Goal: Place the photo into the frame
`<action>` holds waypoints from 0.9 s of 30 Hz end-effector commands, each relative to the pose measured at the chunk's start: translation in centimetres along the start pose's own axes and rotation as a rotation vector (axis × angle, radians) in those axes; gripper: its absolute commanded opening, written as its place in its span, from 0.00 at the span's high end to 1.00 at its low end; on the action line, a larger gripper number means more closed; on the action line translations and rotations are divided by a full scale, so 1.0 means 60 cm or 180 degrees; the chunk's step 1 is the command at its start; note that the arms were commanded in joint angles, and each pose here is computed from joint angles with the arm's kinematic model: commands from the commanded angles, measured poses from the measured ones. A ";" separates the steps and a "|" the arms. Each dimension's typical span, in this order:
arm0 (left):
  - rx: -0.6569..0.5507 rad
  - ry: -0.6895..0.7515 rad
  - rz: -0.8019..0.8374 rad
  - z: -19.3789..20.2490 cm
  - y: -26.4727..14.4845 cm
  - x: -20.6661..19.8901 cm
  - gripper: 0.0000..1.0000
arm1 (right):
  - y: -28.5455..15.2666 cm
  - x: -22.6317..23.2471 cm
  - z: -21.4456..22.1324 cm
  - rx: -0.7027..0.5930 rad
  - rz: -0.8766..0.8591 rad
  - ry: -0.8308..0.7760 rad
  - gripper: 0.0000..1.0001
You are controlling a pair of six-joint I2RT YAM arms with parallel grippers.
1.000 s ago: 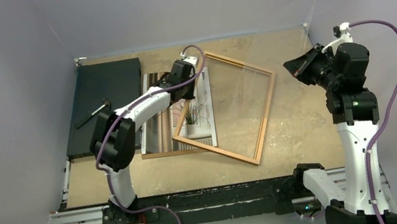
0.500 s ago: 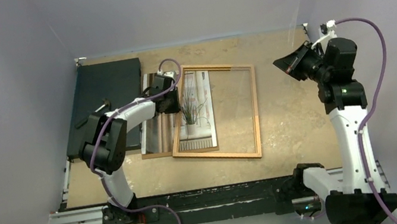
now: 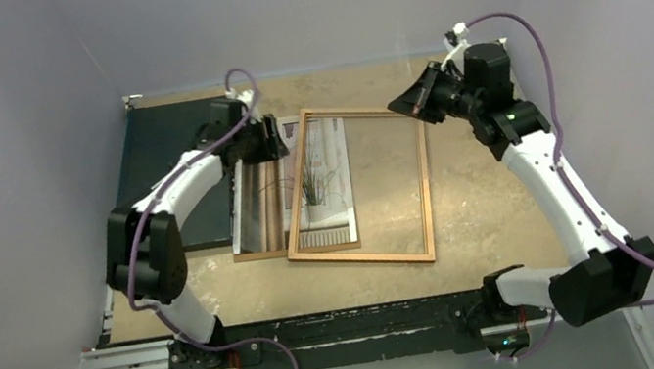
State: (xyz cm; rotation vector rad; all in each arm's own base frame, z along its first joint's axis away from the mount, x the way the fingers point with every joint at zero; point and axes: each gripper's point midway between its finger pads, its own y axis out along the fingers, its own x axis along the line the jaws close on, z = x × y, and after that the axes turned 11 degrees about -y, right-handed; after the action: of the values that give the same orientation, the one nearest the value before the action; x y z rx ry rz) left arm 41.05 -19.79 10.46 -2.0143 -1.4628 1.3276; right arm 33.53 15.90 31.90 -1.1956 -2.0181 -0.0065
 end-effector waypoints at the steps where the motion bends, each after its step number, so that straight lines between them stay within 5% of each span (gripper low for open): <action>1: -0.0607 0.0361 0.0313 -0.129 -0.127 -0.016 0.44 | 0.024 0.098 -0.042 -0.0271 -0.0395 -0.0185 1.00; 7: -0.0731 0.0677 0.0434 -0.157 -0.172 0.015 0.42 | 0.080 0.070 0.018 -0.0160 -0.0320 -0.0010 1.00; 21: -0.0019 0.0751 0.0499 -0.048 -0.081 0.075 0.52 | 0.127 -0.110 0.220 0.0135 0.0159 0.0328 1.00; 27: 0.0014 0.0908 0.0414 -0.035 -0.069 0.078 0.57 | 0.117 -0.115 0.229 0.0047 0.0128 0.0375 0.83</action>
State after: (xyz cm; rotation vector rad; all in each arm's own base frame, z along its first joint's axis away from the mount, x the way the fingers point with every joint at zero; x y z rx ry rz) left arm 40.49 -12.68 11.95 -2.1779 -1.2551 1.1402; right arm 31.12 19.92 12.61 -1.1720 -1.8097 0.0920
